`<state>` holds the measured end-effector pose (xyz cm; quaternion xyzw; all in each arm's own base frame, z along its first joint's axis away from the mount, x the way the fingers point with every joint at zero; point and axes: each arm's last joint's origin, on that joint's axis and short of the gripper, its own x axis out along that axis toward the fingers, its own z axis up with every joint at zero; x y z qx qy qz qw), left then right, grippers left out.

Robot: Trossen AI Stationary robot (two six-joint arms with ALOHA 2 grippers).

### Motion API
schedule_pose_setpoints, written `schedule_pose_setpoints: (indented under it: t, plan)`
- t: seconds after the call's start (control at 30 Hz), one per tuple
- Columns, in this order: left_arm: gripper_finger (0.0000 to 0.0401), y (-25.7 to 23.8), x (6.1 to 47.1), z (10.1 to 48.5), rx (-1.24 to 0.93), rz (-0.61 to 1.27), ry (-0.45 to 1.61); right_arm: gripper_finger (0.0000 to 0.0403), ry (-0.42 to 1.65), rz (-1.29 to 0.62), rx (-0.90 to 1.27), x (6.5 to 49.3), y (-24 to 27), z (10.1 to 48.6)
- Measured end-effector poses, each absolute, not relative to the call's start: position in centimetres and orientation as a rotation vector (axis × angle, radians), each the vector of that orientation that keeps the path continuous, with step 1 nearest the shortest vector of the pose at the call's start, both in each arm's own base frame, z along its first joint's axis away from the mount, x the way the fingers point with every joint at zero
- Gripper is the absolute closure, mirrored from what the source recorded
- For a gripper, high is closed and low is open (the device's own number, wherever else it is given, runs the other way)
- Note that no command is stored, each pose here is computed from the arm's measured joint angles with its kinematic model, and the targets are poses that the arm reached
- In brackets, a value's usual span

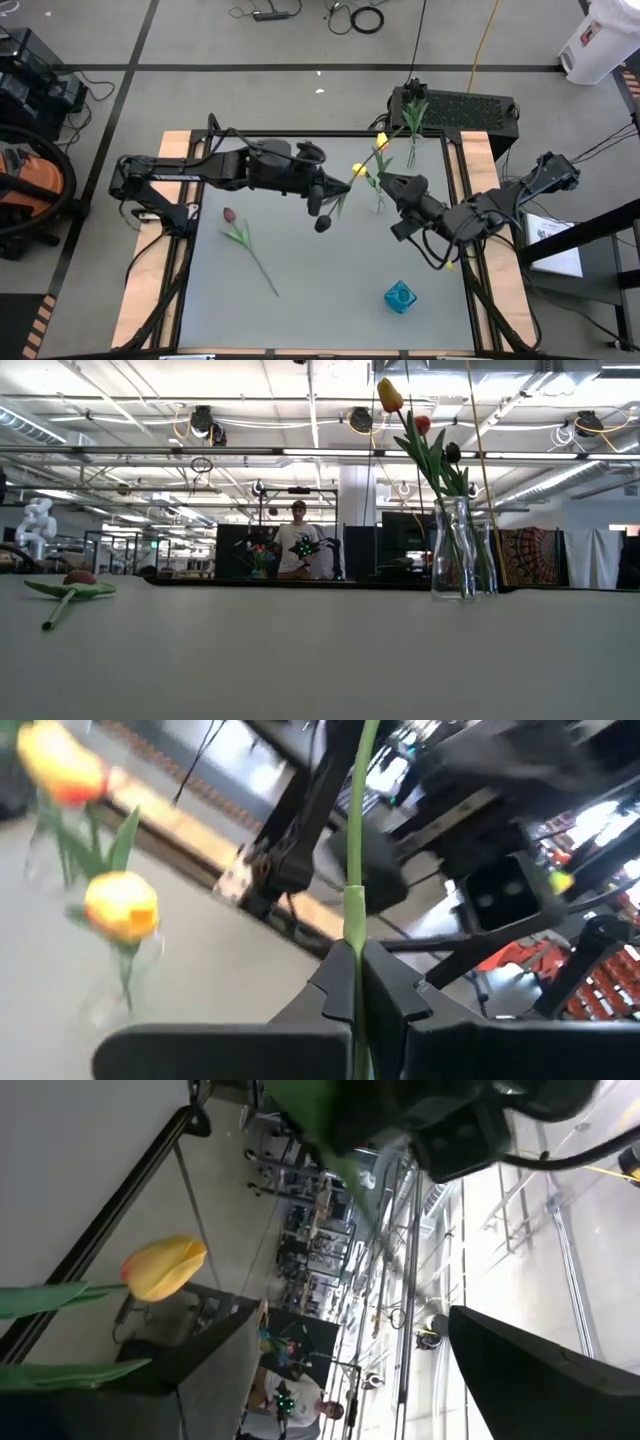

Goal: Sort flowers into vase by color
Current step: Put the black tulip into the top transparent vase

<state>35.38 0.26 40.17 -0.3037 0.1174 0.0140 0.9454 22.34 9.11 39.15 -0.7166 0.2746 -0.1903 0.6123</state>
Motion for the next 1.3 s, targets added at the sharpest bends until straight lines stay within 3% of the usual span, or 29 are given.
schedule_pose_setpoints:
  t: [0.53, 0.87, 1.3]
  plan:
    - [0.0393, -0.4, 35.2, 39.1, -0.779, 0.055, 0.355, 0.0085, 0.625, -0.405, -1.616, 24.5, 10.4, 37.3]
    - [0.0393, -1.7, 35.1, 39.0, -0.776, 0.024, 0.38, 0.0085, 0.68, -0.365, -1.679, 26.5, 11.4, 35.1]
    - [0.0393, -3.1, 36.1, 37.2, -0.802, -0.009, 0.489, 0.0085, 0.641, -0.401, -1.596, 27.0, 11.7, 35.0]
